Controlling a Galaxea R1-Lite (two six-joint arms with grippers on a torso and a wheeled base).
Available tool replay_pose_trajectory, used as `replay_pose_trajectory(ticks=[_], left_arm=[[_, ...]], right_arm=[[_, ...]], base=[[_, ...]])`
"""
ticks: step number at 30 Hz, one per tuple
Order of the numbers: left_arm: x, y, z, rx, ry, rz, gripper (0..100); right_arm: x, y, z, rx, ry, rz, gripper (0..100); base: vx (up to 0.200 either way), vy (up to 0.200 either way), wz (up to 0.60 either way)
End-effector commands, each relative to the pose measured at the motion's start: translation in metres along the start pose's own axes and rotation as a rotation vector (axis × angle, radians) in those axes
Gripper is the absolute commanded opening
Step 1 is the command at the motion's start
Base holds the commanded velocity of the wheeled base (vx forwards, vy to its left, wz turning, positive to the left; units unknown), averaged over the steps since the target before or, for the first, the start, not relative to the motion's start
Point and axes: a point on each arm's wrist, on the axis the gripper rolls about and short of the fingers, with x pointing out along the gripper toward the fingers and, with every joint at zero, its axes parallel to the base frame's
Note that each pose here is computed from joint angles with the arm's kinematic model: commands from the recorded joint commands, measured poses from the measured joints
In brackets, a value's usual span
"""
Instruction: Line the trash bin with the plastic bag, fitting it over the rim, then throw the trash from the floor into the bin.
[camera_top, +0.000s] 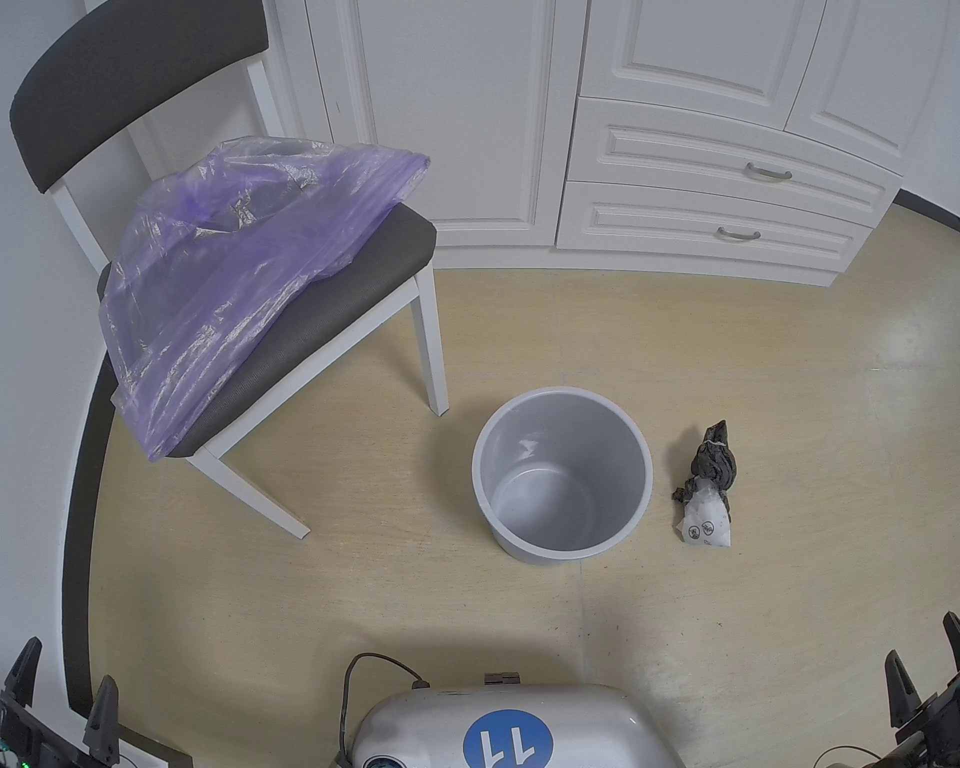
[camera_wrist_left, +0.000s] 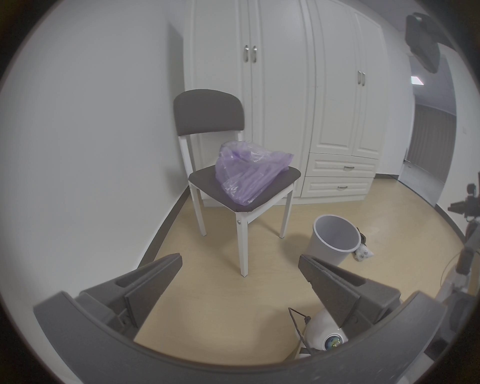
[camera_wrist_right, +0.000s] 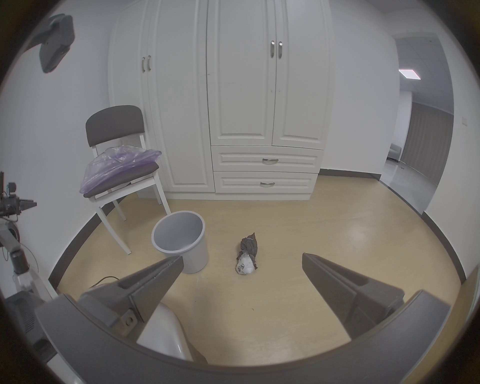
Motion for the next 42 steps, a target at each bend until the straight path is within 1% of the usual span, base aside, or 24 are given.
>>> replay_pose_trajectory(ticks=[1,6,7,8,9,10,11,12,14,16,17,19,22,25,26,27,28,29,31,33,34,35,37,42], left_arm=[[0.000,-0.001,-0.005,0.032,-0.005,-0.020,100],[0.000,0.000,-0.005,0.009,-0.003,-0.014,100],[-0.001,0.000,0.003,-0.052,-0.046,0.002,100],[-0.001,0.000,0.003,-0.052,-0.046,0.002,100],[-0.010,0.000,0.035,-0.168,-0.230,-0.024,100],[-0.014,0.000,0.049,-0.215,-0.296,-0.052,100],[-0.017,0.000,0.054,-0.218,-0.311,-0.069,100],[-0.019,0.000,0.056,-0.193,-0.310,-0.079,100],[-0.018,0.000,0.054,-0.116,-0.270,-0.067,100],[-0.017,0.000,0.047,-0.058,-0.209,-0.059,100],[-0.016,0.000,0.045,-0.045,-0.188,-0.057,100],[-0.016,-0.001,0.046,-0.027,-0.167,-0.065,100],[-0.010,0.000,0.054,-0.002,-0.128,-0.069,100],[0.001,0.000,0.065,-0.002,-0.059,-0.073,100],[0.010,0.000,0.070,-0.003,-0.010,-0.072,100],[0.010,0.000,0.070,-0.003,-0.010,-0.072,100],[0.019,0.000,0.075,-0.004,0.030,-0.071,100],[0.026,0.000,0.079,-0.004,0.044,-0.069,100],[0.034,0.000,0.083,-0.004,0.055,-0.062,100],[0.043,0.000,0.084,-0.005,0.092,-0.056,100],[0.043,0.000,0.084,-0.005,0.092,-0.056,100],[0.051,0.000,0.083,-0.004,0.139,-0.057,100],[0.061,-0.001,0.082,-0.005,0.193,-0.057,100],[0.079,-0.001,0.081,-0.005,0.244,-0.055,100]], right_arm=[[0.000,0.000,-0.005,-0.014,-0.001,0.010,100],[0.000,0.000,-0.005,0.007,-0.002,0.010,100],[0.000,0.000,-0.005,0.052,-0.002,0.001,100],[0.000,0.000,-0.005,0.052,-0.002,0.001,100],[0.000,0.000,-0.005,0.053,-0.003,-0.002,100],[0.000,0.000,-0.005,0.050,-0.002,-0.005,100],[0.000,0.000,-0.005,0.047,-0.002,-0.007,100],[0.000,0.000,-0.005,0.035,-0.003,-0.005,100],[-0.001,0.000,0.002,0.015,-0.044,0.011,100],[-0.008,0.000,0.029,0.032,-0.165,0.051,100],[-0.010,0.000,0.040,0.043,-0.187,0.067,100],[-0.010,0.000,0.054,0.054,-0.185,0.069,100],[-0.001,0.000,0.058,0.055,-0.117,0.067,100],[0.009,0.000,0.062,0.058,-0.045,0.067,100],[0.016,0.000,0.066,0.056,-0.004,0.067,100],[0.016,0.000,0.066,0.056,-0.004,0.067,100],[0.024,-0.001,0.071,0.057,0.059,0.064,100],[0.030,-0.001,0.076,0.057,0.108,0.062,100],[0.038,-0.001,0.083,0.055,0.169,0.064,100],[0.048,-0.001,0.088,0.057,0.214,0.064,100],[0.048,-0.001,0.088,0.057,0.214,0.064,100],[0.057,-0.002,0.091,0.060,0.240,0.066,100],[0.066,-0.002,0.094,0.061,0.243,0.067,100],[0.084,-0.002,0.099,0.065,0.231,0.063,100]], base=[[0.000,0.000,0.00],[0.000,0.000,0.00],[0.000,0.000,0.00],[0.000,0.000,0.00],[0.000,0.000,0.00],[0.000,0.000,0.00],[0.000,0.000,0.00],[0.000,0.000,0.00],[0.000,0.000,0.00],[0.000,0.000,0.00],[0.000,0.000,0.00],[0.000,0.000,0.00],[0.000,0.000,0.00],[0.000,0.000,0.00],[0.000,0.000,0.00],[0.000,0.000,0.00],[0.000,0.000,0.00],[0.000,0.000,0.00],[0.000,0.000,0.00],[0.000,0.000,0.00],[0.000,0.000,0.00],[0.000,0.000,0.00],[0.000,0.000,0.00],[0.000,0.000,0.00]])
